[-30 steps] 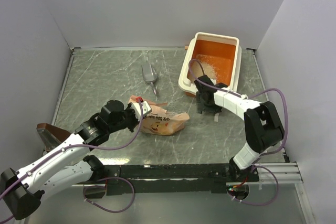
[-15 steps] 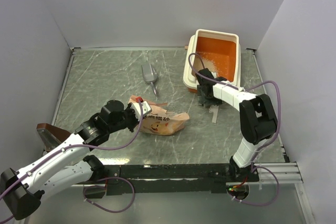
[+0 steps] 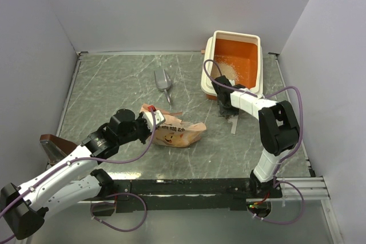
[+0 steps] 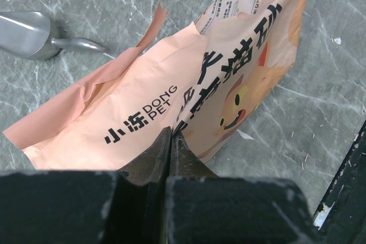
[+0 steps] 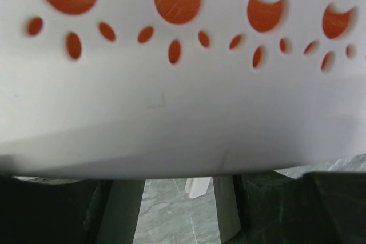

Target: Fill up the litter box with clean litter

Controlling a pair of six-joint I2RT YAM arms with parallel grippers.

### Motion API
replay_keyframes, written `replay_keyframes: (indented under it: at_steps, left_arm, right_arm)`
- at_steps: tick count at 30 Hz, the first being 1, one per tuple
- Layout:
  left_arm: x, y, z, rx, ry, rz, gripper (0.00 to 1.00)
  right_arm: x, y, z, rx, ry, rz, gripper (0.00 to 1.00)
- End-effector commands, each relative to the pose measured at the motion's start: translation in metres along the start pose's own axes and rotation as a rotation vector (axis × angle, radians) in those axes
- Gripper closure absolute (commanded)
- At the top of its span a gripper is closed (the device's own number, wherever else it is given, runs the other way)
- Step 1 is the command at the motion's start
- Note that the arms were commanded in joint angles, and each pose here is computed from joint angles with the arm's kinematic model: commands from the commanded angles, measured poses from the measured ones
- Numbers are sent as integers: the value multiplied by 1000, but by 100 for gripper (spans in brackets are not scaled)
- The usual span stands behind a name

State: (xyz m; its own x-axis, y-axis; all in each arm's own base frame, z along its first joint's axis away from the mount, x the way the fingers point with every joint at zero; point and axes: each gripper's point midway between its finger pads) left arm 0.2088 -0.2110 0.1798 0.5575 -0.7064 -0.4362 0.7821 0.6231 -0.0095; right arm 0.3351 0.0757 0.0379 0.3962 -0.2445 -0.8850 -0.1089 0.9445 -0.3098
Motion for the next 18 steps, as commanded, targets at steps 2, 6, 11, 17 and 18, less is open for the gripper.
replay_keyframes:
  at_steps: [2,6,11,17,18]
  left_arm:
    - [-7,0,45,15,-168,0,99]
    - [-7,-1,46,13,-171,-5,99]
    - [-7,-1,46,15,-170,-6,99]
    - [-8,-3,47,15,-173,-14,99]
    - [-8,-3,47,16,-173,-14,99]
  right_arm:
    - [8,-15,-16,11,56,-91,46]
    - [6,-17,-18,15,60,-110,46]
    - [4,-16,-21,27,77,-126,47]
    - [4,-5,-19,22,72,-99,54]
    - [5,-5,-18,25,74,-94,54]
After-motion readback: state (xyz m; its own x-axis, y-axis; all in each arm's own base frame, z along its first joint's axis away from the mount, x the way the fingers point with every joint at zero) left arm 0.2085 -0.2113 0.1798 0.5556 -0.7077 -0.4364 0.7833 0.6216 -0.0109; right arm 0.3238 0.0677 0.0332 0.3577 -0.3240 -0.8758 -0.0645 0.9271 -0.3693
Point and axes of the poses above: each gripper's point midway between its finger pads, its own x axis out along the fingers, its own y axis along the line the jaws close on, z = x × y, and after that the axes turned 12 degrees about -x, right-handed
